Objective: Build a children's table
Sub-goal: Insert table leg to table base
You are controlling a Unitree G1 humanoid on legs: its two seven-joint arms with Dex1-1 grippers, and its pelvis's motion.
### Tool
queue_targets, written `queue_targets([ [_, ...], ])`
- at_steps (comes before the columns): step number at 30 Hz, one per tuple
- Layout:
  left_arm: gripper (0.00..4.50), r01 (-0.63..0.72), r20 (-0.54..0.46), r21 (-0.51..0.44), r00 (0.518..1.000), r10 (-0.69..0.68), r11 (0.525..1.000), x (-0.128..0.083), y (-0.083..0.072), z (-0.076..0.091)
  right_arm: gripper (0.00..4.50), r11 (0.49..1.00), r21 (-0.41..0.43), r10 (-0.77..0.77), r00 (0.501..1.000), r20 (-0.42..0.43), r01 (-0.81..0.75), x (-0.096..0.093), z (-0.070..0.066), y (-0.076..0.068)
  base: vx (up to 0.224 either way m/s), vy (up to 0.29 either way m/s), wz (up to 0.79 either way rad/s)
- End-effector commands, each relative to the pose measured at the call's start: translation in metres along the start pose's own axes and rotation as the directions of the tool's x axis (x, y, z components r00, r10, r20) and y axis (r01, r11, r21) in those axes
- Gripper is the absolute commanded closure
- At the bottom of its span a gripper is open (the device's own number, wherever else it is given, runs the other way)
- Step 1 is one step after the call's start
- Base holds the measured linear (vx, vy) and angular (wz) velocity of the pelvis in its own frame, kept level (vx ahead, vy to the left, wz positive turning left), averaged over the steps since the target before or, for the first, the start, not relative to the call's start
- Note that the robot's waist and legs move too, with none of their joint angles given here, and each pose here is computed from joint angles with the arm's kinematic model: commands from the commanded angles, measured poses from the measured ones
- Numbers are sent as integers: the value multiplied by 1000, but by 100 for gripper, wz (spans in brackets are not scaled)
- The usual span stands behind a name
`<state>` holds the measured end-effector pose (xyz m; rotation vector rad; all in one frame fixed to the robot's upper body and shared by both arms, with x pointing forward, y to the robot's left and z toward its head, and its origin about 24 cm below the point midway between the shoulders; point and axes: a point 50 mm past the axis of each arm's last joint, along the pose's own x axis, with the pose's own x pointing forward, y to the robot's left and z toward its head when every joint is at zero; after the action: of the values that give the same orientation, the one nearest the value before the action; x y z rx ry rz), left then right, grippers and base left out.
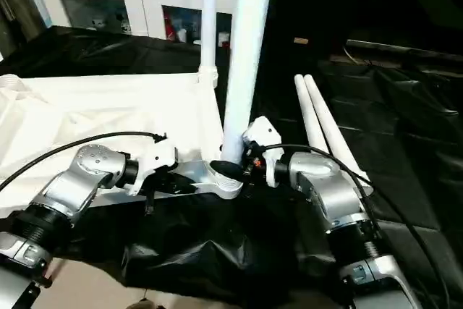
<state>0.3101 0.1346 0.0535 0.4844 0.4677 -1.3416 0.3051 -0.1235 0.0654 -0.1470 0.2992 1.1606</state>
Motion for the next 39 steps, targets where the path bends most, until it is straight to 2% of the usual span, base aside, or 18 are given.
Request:
queue_targets([
  [1, 450, -52, 13, 77, 999, 51, 996, -10, 7, 14, 261, 993, 93, 88, 978, -187, -71, 3, -43, 15, 0, 0, 0],
  [14, 450, 5, 27, 123, 1000, -9, 992, -20, -2, 18, 261, 990, 80, 132, 975, -180, -119, 2, -44, 21, 0, 0, 0],
  [16, 450, -16, 30, 110, 999, 13, 994, -20, 0, 18, 261, 992, 79, 108, 978, -176, -96, 3, -44, 19, 0, 0, 0],
  [20, 450, -98, 55, 52, 994, 96, 994, -17, 9, 23, 261, 994, 93, -41, 986, -162, 56, 10, -45, 7, 0, 0, 0],
  [22, 450, -176, 68, -3, 982, 176, 984, -14, 18, 29, 261, 968, 134, -190, 969, -159, 212, 18, -47, -4, 0, 0, 0],
  [25, 450, -211, 64, -21, 975, 212, 977, -10, 21, 34, 261, 943, 171, -261, 952, -162, 287, 24, -48, -9, 0, 0, 0],
  [27, 450, -275, 54, -69, 959, 279, 959, 1, 28, 44, 261, 898, 212, -351, 918, -182, 386, 39, -47, -15, 0, 0, 0],
  [34, 450, -393, 4, -174, 917, 400, 903, 31, 34, 63, 261, 835, 243, -436, 863, -255, 494, 65, -45, -16, 0, 0, 0],
  [39, 450, -436, -33, -159, 899, 437, 886, 38, 36, 64, 261, 828, 254, -442, 860, -253, 500, 73, -41, -15, 0, 0, 0],
])
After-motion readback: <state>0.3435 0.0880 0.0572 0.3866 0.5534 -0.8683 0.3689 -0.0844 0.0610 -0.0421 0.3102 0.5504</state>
